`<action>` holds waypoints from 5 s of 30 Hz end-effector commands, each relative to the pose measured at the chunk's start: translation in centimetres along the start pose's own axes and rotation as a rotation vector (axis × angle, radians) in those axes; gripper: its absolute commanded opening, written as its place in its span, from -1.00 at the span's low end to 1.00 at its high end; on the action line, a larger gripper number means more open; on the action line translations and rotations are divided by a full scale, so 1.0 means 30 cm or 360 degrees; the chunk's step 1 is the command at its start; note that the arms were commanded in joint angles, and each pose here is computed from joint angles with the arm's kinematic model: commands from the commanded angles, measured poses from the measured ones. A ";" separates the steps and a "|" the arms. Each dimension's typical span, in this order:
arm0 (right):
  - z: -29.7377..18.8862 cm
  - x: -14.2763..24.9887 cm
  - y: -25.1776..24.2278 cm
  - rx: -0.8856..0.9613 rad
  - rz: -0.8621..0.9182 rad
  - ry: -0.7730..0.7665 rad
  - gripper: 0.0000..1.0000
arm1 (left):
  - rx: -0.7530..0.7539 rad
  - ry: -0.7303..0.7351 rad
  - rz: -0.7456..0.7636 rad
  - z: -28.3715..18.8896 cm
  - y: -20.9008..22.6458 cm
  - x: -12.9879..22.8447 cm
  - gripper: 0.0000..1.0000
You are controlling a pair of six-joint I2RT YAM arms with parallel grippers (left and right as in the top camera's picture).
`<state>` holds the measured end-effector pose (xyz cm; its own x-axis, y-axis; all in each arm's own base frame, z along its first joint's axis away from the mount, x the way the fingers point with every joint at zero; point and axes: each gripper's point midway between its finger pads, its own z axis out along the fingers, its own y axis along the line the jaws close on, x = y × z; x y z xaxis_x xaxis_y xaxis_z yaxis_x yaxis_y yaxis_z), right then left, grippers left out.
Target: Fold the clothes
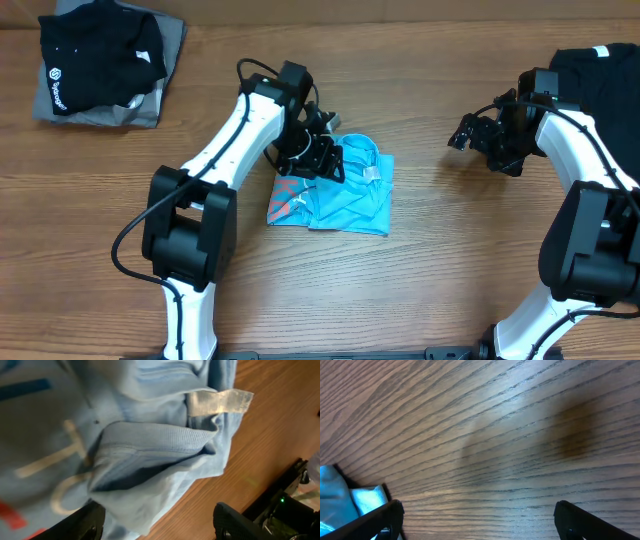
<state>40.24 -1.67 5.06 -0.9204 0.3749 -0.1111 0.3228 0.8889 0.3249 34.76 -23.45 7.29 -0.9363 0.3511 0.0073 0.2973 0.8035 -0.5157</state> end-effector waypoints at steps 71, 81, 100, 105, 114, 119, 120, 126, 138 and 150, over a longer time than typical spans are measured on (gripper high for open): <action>-0.010 0.000 0.001 0.0002 0.0003 -0.0012 1.00 | -0.0247 -0.0252 0.0345 -0.109 -0.152 -0.158 0.58; -0.010 -0.006 0.002 -0.0002 0.0000 -0.0025 1.00 | -0.0255 -0.0301 -0.0051 -0.144 0.051 -0.204 0.59; -0.010 -0.008 0.002 -0.0002 -0.0002 -0.0028 1.00 | 0.0035 -0.0221 -0.0015 0.034 -0.015 -0.251 0.55; -0.010 -0.008 0.003 -0.0002 -0.0002 -0.0029 1.00 | 0.0038 -0.0236 -0.0020 0.048 -0.009 -0.266 0.50; -0.010 -0.009 0.003 -0.0002 -0.0002 -0.0030 1.00 | 0.0136 -0.0299 0.0033 0.066 -0.052 -0.310 0.16; -0.010 -0.008 0.002 -0.0002 -0.0002 -0.0028 1.00 | 0.0145 -0.0334 0.0094 0.081 -0.093 -0.329 -0.31; -0.010 -0.008 0.002 -0.0002 -0.0002 -0.0028 1.00 | 0.0146 -0.0341 0.0109 0.085 -0.102 -0.333 -0.43; -0.010 -0.008 0.002 -0.0002 -0.0002 -0.0028 1.00 | 0.0172 -0.0425 0.0198 0.102 -0.173 -0.375 -0.92; -0.010 0.005 -0.001 0.0004 0.0006 -0.0002 1.00 | 0.0169 -0.0542 0.0348 0.152 -0.316 -0.417 -0.19; -0.011 -0.010 -0.006 0.0021 -0.0002 -0.0033 1.00 | -0.0068 -0.0618 0.0237 -0.198 -0.156 -0.454 0.07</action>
<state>40.19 -1.81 5.01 -0.9201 0.3753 -0.1117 0.3248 0.8908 0.3177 45.17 -30.87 11.47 -0.9112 0.2693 -0.3117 0.3971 0.7755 -0.4908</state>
